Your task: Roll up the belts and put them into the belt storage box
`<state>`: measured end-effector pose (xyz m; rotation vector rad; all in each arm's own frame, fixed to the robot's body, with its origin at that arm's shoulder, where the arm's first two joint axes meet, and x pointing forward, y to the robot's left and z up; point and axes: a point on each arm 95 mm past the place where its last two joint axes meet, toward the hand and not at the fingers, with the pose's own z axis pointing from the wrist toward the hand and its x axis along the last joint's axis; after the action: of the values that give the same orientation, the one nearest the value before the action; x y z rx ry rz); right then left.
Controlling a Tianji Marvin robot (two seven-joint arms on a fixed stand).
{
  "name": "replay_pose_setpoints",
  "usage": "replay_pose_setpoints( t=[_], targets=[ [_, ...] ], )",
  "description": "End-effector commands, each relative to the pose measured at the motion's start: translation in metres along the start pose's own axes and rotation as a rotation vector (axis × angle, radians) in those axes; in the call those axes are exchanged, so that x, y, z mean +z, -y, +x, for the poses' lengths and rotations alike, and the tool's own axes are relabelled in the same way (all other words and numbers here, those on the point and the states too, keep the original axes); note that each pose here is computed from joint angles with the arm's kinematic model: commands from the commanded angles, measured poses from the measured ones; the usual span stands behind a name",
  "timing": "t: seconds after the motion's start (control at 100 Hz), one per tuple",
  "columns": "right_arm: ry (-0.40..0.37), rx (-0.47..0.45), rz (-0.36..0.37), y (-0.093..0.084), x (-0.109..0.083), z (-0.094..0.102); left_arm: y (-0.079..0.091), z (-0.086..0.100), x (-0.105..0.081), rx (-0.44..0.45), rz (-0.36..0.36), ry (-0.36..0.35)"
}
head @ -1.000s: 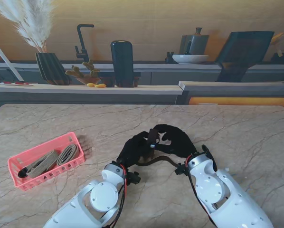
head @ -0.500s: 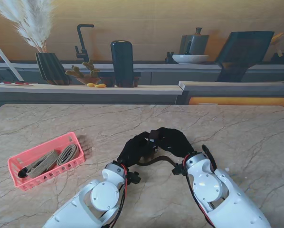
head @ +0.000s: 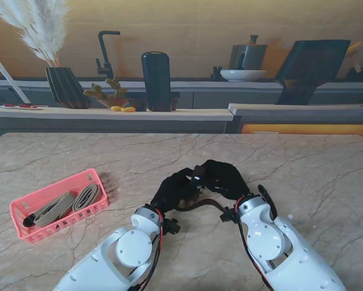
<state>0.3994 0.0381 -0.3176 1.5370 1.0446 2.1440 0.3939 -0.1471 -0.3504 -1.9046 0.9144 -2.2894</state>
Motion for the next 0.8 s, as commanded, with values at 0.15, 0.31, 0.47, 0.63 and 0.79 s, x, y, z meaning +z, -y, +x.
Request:
replay_pose_setpoints(
  t=[0.15,0.31,0.47,0.63,0.79],
  targets=[
    [-0.097,-0.032,-0.065,-0.006,0.007,0.019,-0.004,-0.003,-0.001,-0.016,-0.025,0.020],
    [-0.140,-0.059,-0.091,-0.011,0.008,0.022,-0.004,-0.004,-0.002,-0.029,-0.044,0.034],
    [-0.180,-0.087,-0.103,-0.016,0.009,0.026,-0.004,-0.003,-0.002,-0.041,-0.046,0.041],
    [-0.212,-0.113,-0.115,-0.019,0.009,0.027,-0.003,-0.003,-0.002,-0.052,-0.041,0.046],
    [-0.235,-0.111,-0.119,-0.022,0.008,0.029,-0.002,-0.004,-0.002,-0.048,-0.041,0.052]
  ],
)
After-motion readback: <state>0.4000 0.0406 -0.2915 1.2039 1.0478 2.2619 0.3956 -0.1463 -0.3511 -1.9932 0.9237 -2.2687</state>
